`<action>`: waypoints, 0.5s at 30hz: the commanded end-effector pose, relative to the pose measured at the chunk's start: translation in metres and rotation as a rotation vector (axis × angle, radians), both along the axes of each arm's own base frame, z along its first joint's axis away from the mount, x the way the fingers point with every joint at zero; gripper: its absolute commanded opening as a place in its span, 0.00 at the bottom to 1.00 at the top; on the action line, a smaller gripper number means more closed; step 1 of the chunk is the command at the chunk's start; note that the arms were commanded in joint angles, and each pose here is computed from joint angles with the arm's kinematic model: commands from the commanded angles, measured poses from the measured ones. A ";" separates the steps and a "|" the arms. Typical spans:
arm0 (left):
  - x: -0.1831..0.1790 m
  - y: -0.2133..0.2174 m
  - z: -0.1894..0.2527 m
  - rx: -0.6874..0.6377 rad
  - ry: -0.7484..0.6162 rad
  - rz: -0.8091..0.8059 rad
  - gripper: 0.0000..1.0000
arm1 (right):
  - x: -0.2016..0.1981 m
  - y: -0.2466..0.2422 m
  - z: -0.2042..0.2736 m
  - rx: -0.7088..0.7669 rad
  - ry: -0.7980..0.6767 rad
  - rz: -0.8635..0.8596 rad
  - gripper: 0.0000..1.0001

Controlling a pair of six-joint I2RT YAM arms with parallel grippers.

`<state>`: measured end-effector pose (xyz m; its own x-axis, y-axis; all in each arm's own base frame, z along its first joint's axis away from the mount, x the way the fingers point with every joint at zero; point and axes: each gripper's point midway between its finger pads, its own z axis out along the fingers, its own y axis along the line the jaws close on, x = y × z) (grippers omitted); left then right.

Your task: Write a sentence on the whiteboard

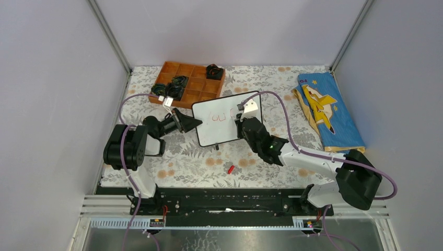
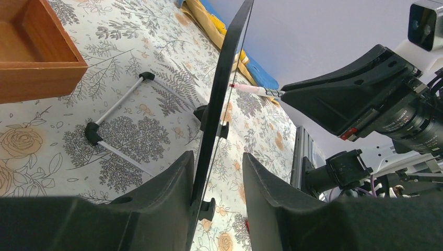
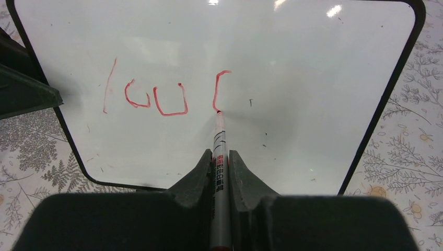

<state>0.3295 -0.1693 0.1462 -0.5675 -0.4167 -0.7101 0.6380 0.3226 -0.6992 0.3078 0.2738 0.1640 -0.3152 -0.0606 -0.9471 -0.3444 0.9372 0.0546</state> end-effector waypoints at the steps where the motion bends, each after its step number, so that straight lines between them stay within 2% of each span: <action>1: -0.004 -0.004 0.007 0.016 -0.047 -0.021 0.46 | 0.002 -0.014 0.009 0.008 -0.021 -0.071 0.00; 8: -0.004 -0.005 0.007 0.017 -0.047 -0.023 0.46 | 0.003 -0.022 0.015 -0.002 -0.036 -0.101 0.00; 15: -0.004 -0.005 0.008 0.017 -0.048 -0.022 0.46 | -0.005 -0.024 0.036 0.086 -0.087 -0.070 0.00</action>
<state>0.3278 -0.1720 0.1427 -0.5880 -0.4091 -0.6978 0.6235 0.3202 -0.7132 0.3021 0.2514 0.1660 -0.3083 -0.0542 -0.9497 -0.2903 0.9561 0.0397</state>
